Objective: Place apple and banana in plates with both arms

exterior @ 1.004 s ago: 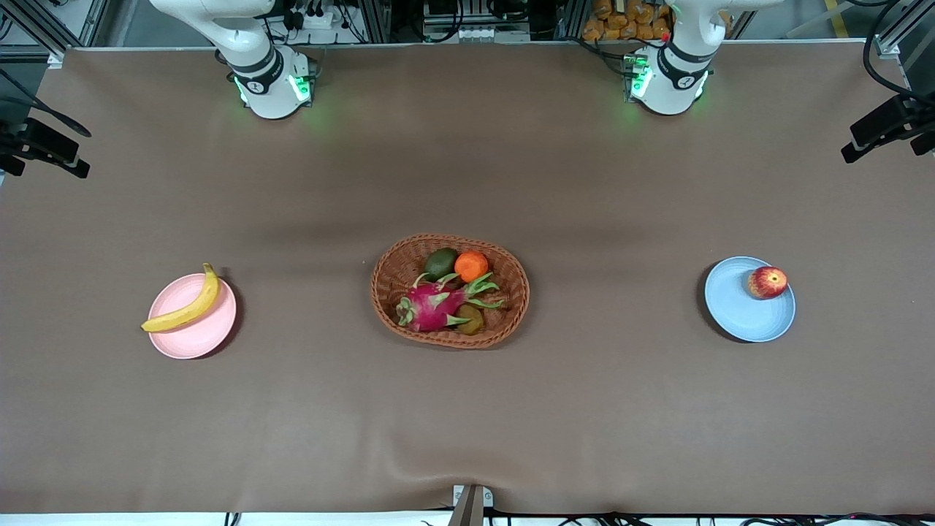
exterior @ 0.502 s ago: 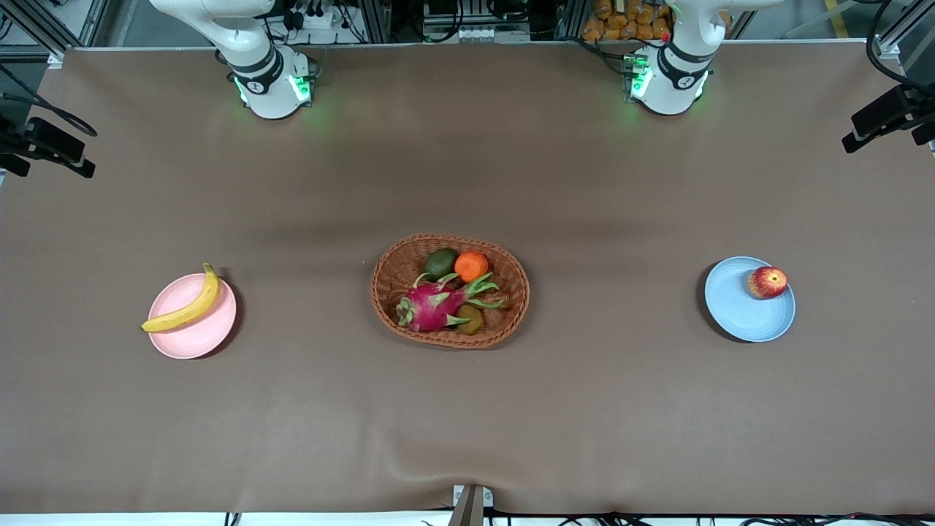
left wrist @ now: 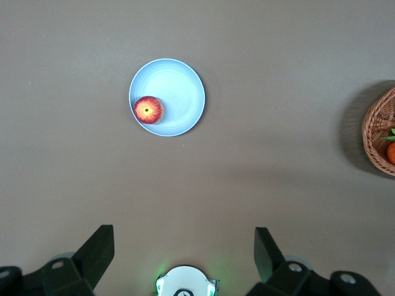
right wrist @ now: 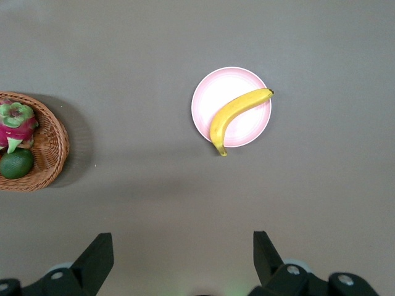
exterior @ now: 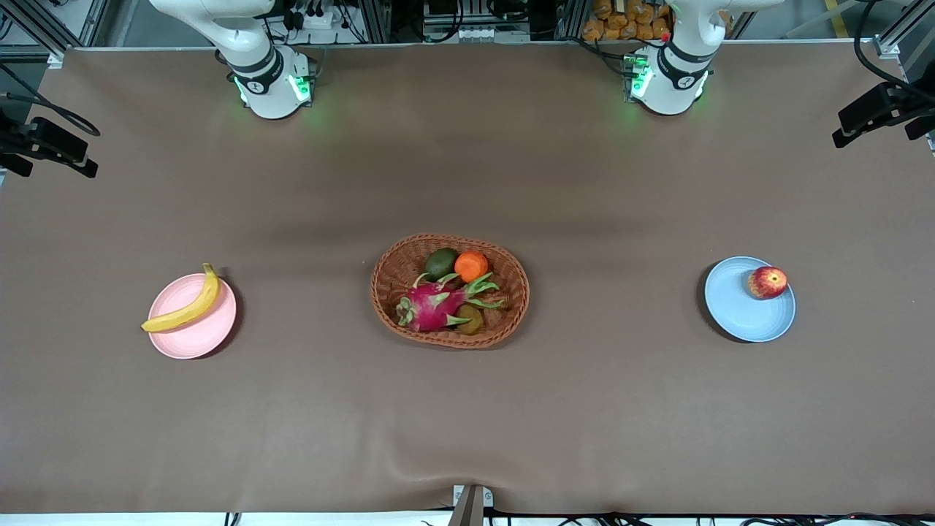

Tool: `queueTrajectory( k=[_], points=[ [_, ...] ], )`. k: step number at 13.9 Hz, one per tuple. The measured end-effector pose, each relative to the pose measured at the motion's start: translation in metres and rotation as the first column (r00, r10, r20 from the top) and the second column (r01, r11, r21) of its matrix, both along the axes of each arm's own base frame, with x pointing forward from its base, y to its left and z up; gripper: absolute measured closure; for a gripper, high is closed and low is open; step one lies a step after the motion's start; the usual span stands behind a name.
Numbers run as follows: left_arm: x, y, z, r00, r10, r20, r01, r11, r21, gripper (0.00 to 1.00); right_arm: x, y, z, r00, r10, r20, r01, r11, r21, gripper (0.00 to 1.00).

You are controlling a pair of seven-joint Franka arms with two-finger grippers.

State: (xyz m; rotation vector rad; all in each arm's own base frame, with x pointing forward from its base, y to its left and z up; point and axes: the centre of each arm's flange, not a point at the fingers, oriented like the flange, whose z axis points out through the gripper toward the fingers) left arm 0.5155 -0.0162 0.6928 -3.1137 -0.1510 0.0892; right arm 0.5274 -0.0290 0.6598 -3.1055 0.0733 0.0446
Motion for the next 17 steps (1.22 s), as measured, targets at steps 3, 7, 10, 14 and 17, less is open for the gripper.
queueTrajectory(
  k=[3, 7, 10, 14, 17],
  points=[
    [0.004, 0.003, -0.007, 1.0, -0.009, -0.014, 0.009, 1.0, 0.0, 0.0, -0.001, 0.0, -0.001, 1.0, 0.0, -0.011, 0.0, 1.0, 0.001, 0.0],
    [0.006, -0.019, -0.012, 0.999, -0.049, -0.023, 0.05, 0.998, 0.028, 0.0, -0.001, 0.0, -0.002, 1.0, 0.001, -0.016, -0.001, 1.0, 0.003, 0.0],
    [0.006, -0.024, -0.014, 0.998, -0.059, -0.007, 0.059, 0.998, 0.035, 0.0, 0.005, 0.004, -0.013, 0.999, 0.007, -0.035, -0.007, 1.0, 0.008, 0.0],
    [0.003, -0.023, -0.017, 0.998, -0.06, 0.012, 0.06, 0.998, 0.036, 0.0, 0.016, 0.016, -0.016, 1.0, 0.028, 0.002, -0.028, 1.0, 0.002, 0.0],
    [0.004, -0.019, -0.014, 0.998, -0.053, 0.026, 0.052, 0.998, 0.036, 0.0, 0.016, 0.017, -0.015, 1.0, 0.03, 0.008, -0.03, 1.0, 0.001, 0.0]
  ],
)
